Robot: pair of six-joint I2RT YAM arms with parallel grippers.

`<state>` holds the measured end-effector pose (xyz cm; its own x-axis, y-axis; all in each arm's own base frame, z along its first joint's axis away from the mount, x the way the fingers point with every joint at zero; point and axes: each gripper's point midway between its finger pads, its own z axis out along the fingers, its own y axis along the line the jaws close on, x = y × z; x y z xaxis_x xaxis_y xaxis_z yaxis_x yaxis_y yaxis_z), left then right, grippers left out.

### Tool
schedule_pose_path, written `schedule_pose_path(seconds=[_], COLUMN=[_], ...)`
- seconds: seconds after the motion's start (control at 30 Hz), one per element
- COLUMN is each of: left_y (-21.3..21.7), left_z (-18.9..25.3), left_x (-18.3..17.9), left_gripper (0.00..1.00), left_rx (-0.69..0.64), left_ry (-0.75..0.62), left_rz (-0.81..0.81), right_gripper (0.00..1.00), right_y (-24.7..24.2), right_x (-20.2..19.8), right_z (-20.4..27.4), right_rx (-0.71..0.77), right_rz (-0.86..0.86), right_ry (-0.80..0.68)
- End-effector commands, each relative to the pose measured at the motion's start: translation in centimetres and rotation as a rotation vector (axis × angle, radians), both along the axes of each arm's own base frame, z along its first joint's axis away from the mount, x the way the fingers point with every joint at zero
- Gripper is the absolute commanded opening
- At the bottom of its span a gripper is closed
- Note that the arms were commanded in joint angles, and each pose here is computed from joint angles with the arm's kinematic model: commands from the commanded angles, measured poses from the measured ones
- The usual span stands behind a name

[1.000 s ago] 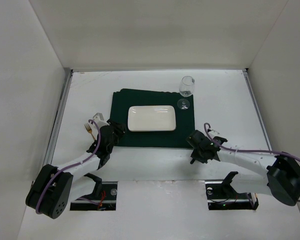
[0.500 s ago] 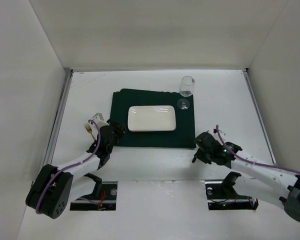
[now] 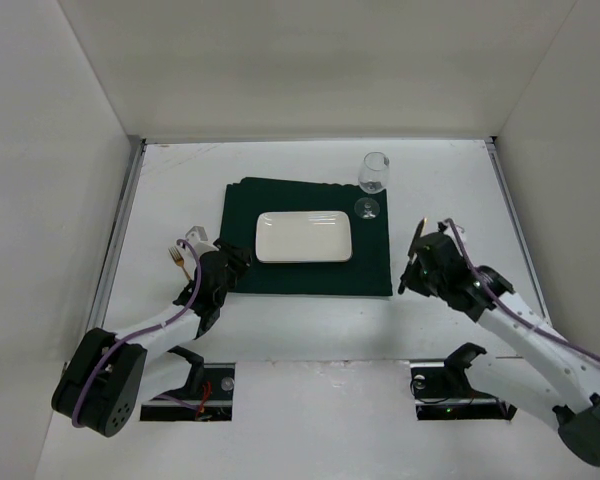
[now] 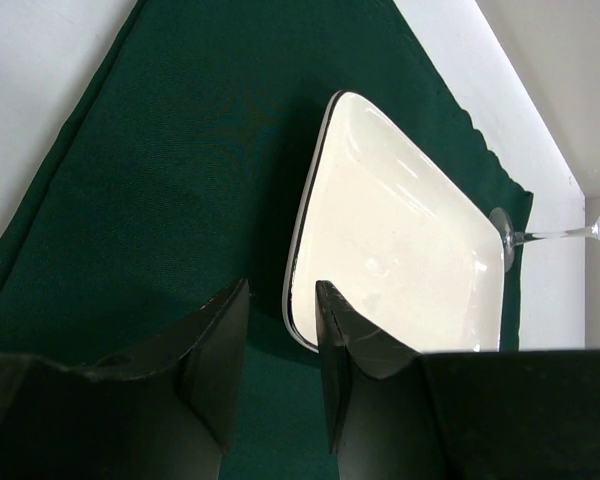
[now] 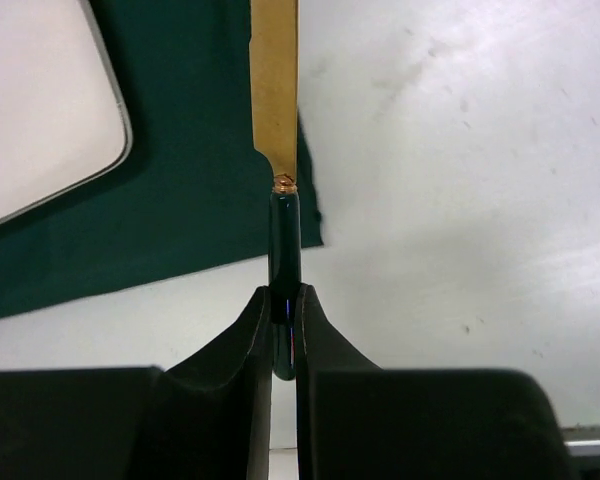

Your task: Set the dinner table for one person

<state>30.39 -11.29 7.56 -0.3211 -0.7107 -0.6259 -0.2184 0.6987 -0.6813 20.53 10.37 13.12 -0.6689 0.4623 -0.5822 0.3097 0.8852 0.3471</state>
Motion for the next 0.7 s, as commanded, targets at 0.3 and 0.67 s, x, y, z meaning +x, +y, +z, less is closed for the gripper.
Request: schedule_pose_path(seconds=[0.3,0.67], left_y=[0.1,0.1], left_z=[0.2,0.2], left_x=[0.2,0.2], left_gripper=[0.30,0.30], left_rx=[-0.010,-0.007], left_ry=[-0.016,-0.017], left_rz=[0.005,0.009], right_gripper=[0.06,0.06], right_y=[7.7,8.6], right_x=[6.9,9.1], right_z=[-0.3,-4.1], right_rx=[-0.098,-0.123], right_rz=[0.444,0.452], right_ry=[-0.041,0.045])
